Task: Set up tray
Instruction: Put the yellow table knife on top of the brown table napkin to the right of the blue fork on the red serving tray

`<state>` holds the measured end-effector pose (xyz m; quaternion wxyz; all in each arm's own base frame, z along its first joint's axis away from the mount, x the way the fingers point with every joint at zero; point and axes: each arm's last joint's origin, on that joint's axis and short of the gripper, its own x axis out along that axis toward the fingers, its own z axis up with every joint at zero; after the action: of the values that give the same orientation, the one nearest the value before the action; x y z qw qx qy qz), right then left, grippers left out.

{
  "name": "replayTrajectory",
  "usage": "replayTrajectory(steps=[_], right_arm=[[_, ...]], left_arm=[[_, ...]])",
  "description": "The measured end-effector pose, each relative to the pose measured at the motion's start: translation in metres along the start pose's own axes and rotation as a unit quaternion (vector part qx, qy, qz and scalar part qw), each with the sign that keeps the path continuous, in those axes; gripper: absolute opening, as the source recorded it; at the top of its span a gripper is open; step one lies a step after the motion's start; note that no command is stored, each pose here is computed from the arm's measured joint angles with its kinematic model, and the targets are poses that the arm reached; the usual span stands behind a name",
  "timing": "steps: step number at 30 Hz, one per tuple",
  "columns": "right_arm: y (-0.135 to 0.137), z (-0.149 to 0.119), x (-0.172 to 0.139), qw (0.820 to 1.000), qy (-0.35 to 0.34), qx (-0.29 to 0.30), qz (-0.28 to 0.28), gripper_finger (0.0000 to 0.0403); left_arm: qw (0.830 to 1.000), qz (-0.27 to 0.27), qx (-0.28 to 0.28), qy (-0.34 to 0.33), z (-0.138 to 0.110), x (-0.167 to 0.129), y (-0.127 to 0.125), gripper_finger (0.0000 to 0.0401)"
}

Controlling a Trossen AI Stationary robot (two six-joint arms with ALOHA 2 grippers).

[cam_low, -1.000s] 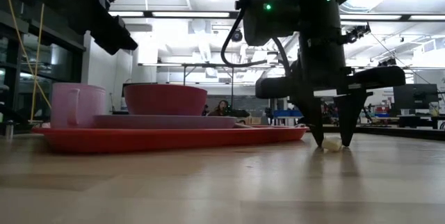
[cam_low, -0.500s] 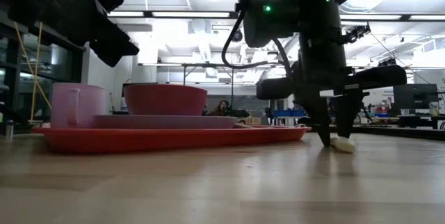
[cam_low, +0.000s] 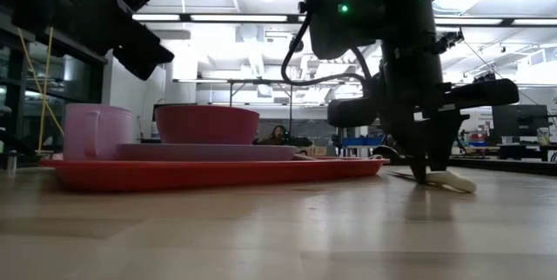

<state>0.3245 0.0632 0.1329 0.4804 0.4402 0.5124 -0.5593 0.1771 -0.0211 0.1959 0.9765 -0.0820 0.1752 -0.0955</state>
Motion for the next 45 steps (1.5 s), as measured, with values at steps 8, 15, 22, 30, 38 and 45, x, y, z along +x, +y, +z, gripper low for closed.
replayTrajectory(steps=[8,15,22,30,38,45], right_arm=[[-0.003,0.0,-0.005,1.0,-0.005,-0.002,0.002,0.0033],[-0.007,0.0,-0.007,1.0,-0.009,-0.005,-0.005,0.0033],[-0.007,-0.002,-0.008,1.0,-0.01,-0.008,-0.003,0.0032],[-0.007,-0.003,-0.009,1.0,-0.009,-0.007,-0.002,0.0032],[-0.014,-0.001,-0.021,1.0,-0.002,-0.006,0.0,0.0032],[-0.024,0.006,-0.044,0.999,-0.019,-0.015,0.036,0.0032]], left_arm=[[0.999,-0.027,0.006,-0.029,0.007,-0.004,-0.003,0.0179],[0.995,-0.039,0.015,-0.085,0.018,-0.027,-0.008,0.0179],[0.992,-0.044,0.019,-0.116,0.02,-0.057,-0.012,0.0179],[0.989,-0.033,0.021,-0.146,0.015,-0.086,-0.014,0.0179],[0.989,-0.031,0.018,-0.141,0.007,-0.098,-0.014,0.0179],[0.991,-0.028,0.014,-0.128,0.004,-0.099,-0.014,0.0179]])
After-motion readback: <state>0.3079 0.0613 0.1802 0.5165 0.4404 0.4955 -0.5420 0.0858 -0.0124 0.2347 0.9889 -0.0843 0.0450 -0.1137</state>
